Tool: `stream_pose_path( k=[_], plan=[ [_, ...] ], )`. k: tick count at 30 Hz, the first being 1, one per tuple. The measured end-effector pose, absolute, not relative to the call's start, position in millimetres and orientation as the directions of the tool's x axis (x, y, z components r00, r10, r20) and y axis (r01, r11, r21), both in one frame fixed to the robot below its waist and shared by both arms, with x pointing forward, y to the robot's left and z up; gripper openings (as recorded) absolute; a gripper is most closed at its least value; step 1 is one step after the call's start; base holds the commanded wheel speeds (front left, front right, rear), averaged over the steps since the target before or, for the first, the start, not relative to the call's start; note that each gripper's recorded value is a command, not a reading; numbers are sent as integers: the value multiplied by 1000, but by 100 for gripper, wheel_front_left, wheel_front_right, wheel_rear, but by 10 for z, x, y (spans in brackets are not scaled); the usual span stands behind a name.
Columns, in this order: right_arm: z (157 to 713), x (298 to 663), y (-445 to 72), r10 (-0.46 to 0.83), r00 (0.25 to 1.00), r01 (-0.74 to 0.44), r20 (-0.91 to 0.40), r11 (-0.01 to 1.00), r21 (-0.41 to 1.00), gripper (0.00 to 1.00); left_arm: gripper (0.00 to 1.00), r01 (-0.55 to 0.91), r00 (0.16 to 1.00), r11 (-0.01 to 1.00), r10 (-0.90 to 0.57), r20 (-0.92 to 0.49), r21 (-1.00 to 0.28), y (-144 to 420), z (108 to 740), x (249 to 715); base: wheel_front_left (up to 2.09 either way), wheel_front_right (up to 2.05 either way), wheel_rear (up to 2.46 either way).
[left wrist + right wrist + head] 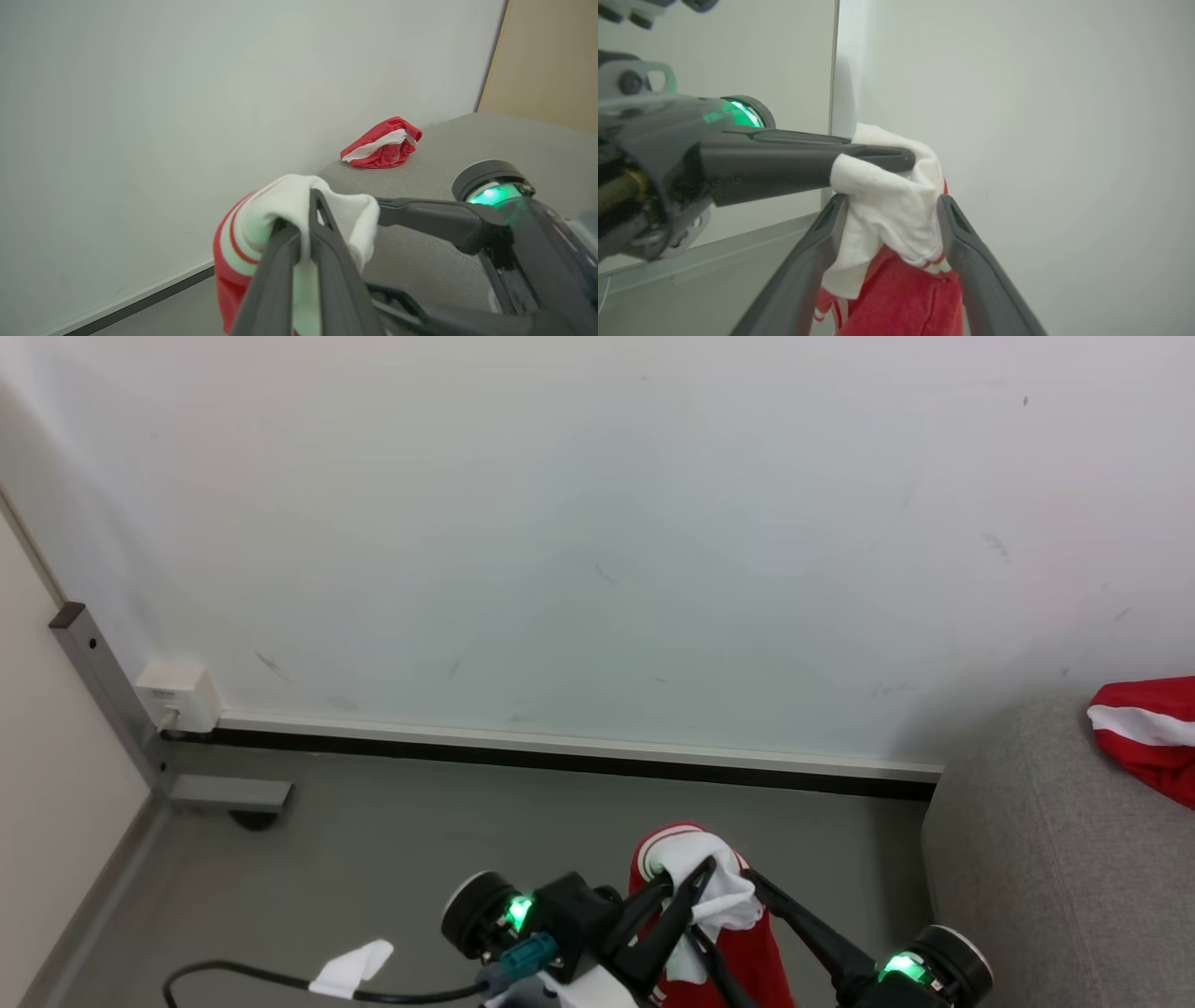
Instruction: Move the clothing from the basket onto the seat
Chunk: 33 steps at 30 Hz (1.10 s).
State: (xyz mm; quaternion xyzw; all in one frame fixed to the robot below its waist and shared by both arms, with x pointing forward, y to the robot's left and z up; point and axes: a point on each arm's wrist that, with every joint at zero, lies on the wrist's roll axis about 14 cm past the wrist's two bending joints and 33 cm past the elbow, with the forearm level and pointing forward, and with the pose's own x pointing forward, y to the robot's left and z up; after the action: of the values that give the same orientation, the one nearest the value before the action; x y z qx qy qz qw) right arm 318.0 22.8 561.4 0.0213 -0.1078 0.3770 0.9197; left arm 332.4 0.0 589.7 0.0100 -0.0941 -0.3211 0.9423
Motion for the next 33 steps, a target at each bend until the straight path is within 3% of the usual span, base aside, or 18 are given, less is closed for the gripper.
stream_pose_path(
  k=[17,18,19,20,25,26,27,28,33],
  plan=[
    [5438,3313,-65,621,766,-628,166,778,-12,100,0,757,627,648,-756,186,82,-413,6073,3001,0,0,0],
    [5428,3310,-65,621,767,-628,164,778,-7,93,0,762,622,643,-760,187,79,-427,6081,2989,0,0,0],
    [5417,3306,-63,621,767,-629,161,777,-3,39,0,766,618,638,-764,185,80,-438,6081,2980,0,0,0],
    [5411,3304,-64,621,767,-629,160,777,-2,0,0,768,615,636,-767,184,80,-444,6079,2974,0,0,0],
    [5417,3307,-98,613,773,-624,164,782,17,0,0,762,626,642,-764,159,82,-416,5999,3016,0,0,0],
    [5418,3313,-117,608,776,-619,165,785,18,0,20,760,630,646,-760,159,80,-414,5993,3025,0,0,0],
    [5418,3318,-137,604,780,-614,165,789,18,0,49,754,635,652,-755,162,82,-403,5986,3042,0,0,0],
    [5422,3326,-163,597,785,-608,166,794,18,0,100,745,645,661,-749,155,91,-387,5957,3069,0,0,0],
    [5445,3387,-381,540,823,-552,175,833,24,0,100,739,660,670,-742,123,73,-381,5788,3121,0,0,0]
  ],
)
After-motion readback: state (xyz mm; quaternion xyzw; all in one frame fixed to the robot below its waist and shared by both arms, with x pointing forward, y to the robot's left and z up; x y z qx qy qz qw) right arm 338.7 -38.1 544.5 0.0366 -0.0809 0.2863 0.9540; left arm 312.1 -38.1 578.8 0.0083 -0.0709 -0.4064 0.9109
